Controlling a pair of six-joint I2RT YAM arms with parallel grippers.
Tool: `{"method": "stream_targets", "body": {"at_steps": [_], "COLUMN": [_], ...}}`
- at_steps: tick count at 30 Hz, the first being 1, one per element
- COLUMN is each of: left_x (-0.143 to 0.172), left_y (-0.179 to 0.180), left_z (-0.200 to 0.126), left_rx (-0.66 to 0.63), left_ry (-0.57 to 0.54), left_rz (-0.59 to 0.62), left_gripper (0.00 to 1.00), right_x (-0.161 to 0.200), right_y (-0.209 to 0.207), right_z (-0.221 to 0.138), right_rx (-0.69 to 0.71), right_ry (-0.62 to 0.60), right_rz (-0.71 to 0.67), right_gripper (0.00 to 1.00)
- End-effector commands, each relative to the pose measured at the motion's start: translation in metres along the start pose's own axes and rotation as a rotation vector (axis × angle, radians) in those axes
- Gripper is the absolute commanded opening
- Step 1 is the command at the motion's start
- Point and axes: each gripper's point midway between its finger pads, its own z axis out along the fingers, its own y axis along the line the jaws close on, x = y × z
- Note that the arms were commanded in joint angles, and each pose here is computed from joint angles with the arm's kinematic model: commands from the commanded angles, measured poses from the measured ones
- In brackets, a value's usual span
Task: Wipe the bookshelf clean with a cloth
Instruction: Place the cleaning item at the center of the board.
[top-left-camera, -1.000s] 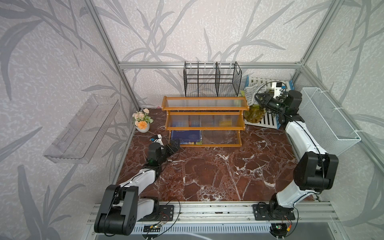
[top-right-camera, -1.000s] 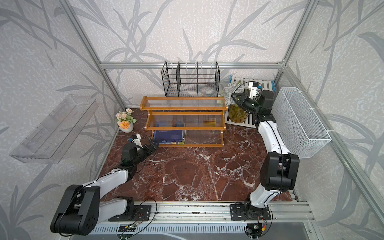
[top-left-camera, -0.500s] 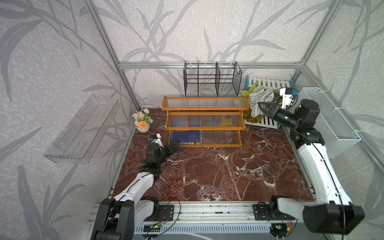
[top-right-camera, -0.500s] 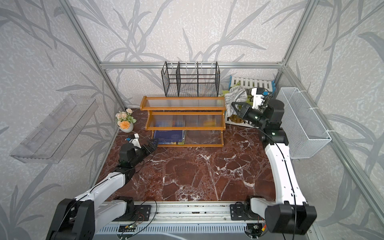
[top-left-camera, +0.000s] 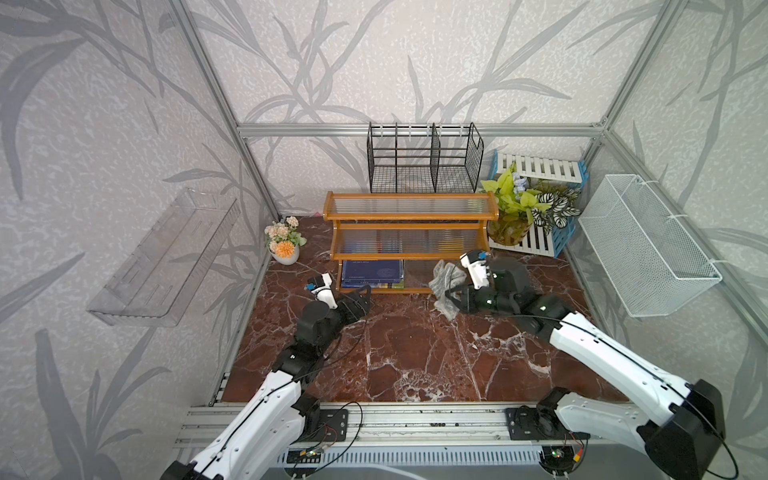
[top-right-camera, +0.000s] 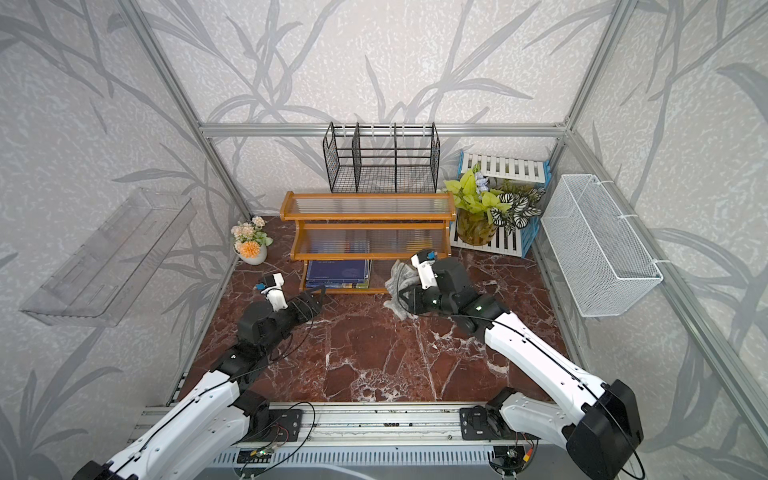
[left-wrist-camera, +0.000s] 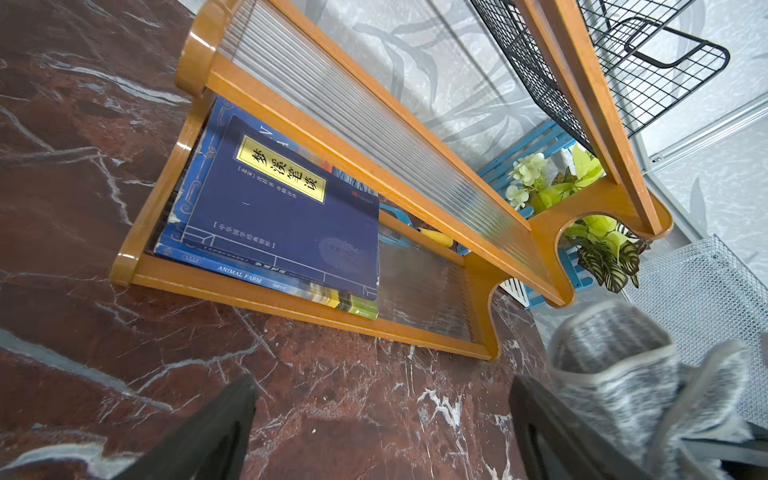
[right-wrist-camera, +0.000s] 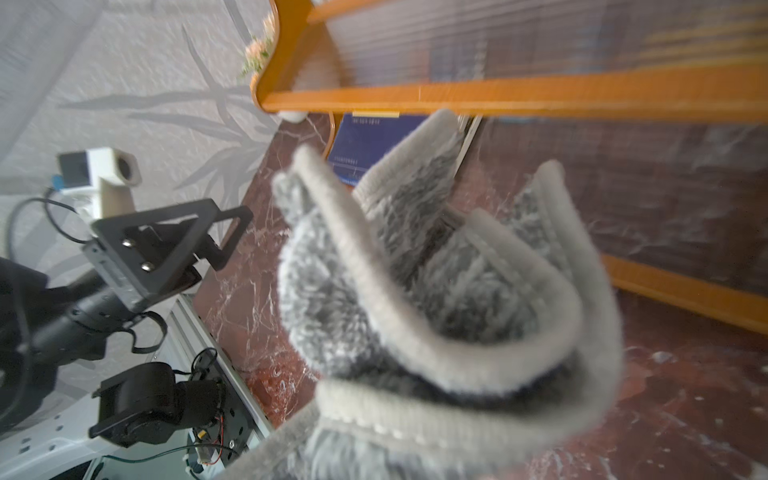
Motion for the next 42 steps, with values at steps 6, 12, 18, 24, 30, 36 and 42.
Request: {"method": "stream_targets", "body": {"at_steps": [6, 12, 18, 24, 30, 36, 42], "left_x": [0.02, 0.03, 0.047, 0.066, 0.085, 0.111, 0.152], "left_y": [0.0, -0.009, -0.01, -0.016, -0.038, -0.067, -0.083], "left_z": [0.003, 0.005, 0.005, 0.005, 0.007, 0.018, 0.033], "left_rx": [-0.021, -0.004, -0.006, 0.012, 0.036, 0.045, 0.016], "left_ry": [0.035, 0.066, 0.112, 0.18, 0.263, 0.329, 0.417], "left_rz": [0.011, 0.031, 0.054, 0.105, 0.217, 0.347, 0.486], "left_gripper": [0.99, 0.99, 0.99, 0.98, 0.95, 0.89, 0.87], "right_x": [0.043, 0.085, 0.092, 0.07, 0.055, 0.053, 0.061], "right_y": [0.012, -0.011, -0.025, -0.012, -0.024, -0.06, -0.088], "right_z": [0.079, 0.117, 0.102, 0.056, 0.012, -0.025, -0.051], "right_rx": [0.014, 0.078, 0.154, 0.127, 0.174, 0.247, 0.299], "right_ry": [0.1, 0.242, 0.264, 0.192, 0.121, 0.045, 0.008], "right_rz": [0.028, 0.078, 0.039, -0.01, -0.008, 0.055, 0.138], "right_gripper": [0.03, 0.27, 0.62, 0.75, 0.76, 0.76, 0.77]}}
